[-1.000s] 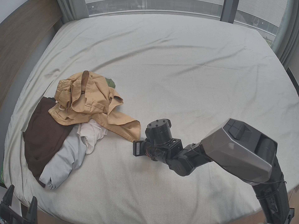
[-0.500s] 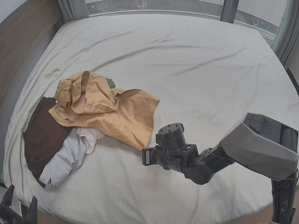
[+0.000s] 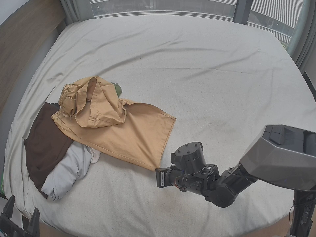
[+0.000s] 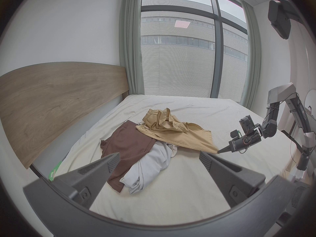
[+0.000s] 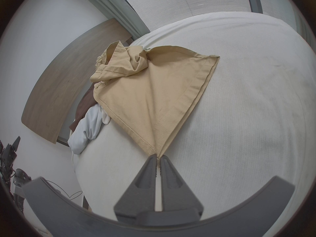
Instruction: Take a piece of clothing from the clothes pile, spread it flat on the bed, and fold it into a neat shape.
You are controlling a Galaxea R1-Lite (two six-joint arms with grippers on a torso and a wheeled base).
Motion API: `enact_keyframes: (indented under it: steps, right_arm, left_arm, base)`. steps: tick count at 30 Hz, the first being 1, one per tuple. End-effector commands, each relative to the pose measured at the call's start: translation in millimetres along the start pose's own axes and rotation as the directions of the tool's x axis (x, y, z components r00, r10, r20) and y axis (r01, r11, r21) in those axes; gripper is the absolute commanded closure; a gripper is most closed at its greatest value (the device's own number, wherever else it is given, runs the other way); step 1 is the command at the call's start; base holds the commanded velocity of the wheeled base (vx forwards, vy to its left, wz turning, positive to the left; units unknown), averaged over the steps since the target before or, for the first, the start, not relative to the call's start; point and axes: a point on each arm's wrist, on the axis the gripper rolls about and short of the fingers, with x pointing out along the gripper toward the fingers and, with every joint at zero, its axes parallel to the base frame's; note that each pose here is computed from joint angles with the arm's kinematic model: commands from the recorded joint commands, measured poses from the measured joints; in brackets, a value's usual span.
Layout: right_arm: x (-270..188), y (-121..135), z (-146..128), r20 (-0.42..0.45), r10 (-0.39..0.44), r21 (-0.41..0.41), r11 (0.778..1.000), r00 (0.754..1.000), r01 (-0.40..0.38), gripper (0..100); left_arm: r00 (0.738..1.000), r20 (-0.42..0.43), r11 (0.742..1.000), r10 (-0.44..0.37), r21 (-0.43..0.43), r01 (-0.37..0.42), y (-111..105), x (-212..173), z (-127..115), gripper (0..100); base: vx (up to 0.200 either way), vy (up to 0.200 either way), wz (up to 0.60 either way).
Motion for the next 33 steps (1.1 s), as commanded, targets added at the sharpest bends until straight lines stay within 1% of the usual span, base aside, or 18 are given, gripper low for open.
enact_keyframes:
  steps: [1, 6, 13, 25, 33]
  right_arm:
    - [-8, 2, 0, -0.002, 0.005, -0.002, 1.0, 1.0, -0.005, 100]
    - [-18, 8, -1, -0.009, 0.018, 0.0, 1.0, 1.0, -0.018, 100]
    - [-22, 7, -5, -0.024, 0.016, -0.001, 1.0, 1.0, -0.016, 100]
    - [-37, -2, -21, -0.092, 0.006, 0.0, 1.0, 0.996, -0.006, 100]
    - [-57, -7, -29, -0.127, -0.009, -0.002, 1.0, 0.992, 0.009, 100]
  left_arm:
    - [1.0, -0.001, 1.0, 0.001, -0.002, -0.001, 0, 0, -5, 0]
    - [1.0, -0.001, 1.0, 0.001, 0.0, -0.001, 0, 0, -5, 0]
    - [1.0, -0.001, 1.0, 0.003, -0.002, -0.003, 0, 0, -5, 0]
    - [1.0, -0.001, 1.0, 0.001, 0.0, -0.001, 0, 0, -5, 0]
    - [1.0, -0.001, 1.0, 0.001, 0.0, -0.001, 0, 0, -5, 0]
  base:
    - [0.0, 0.0, 0.0]
    - [0.0, 0.0, 0.0]
    - [0.0, 0.0, 0.0]
    - [0.0, 0.0, 0.0]
    - [0.0, 0.0, 0.0]
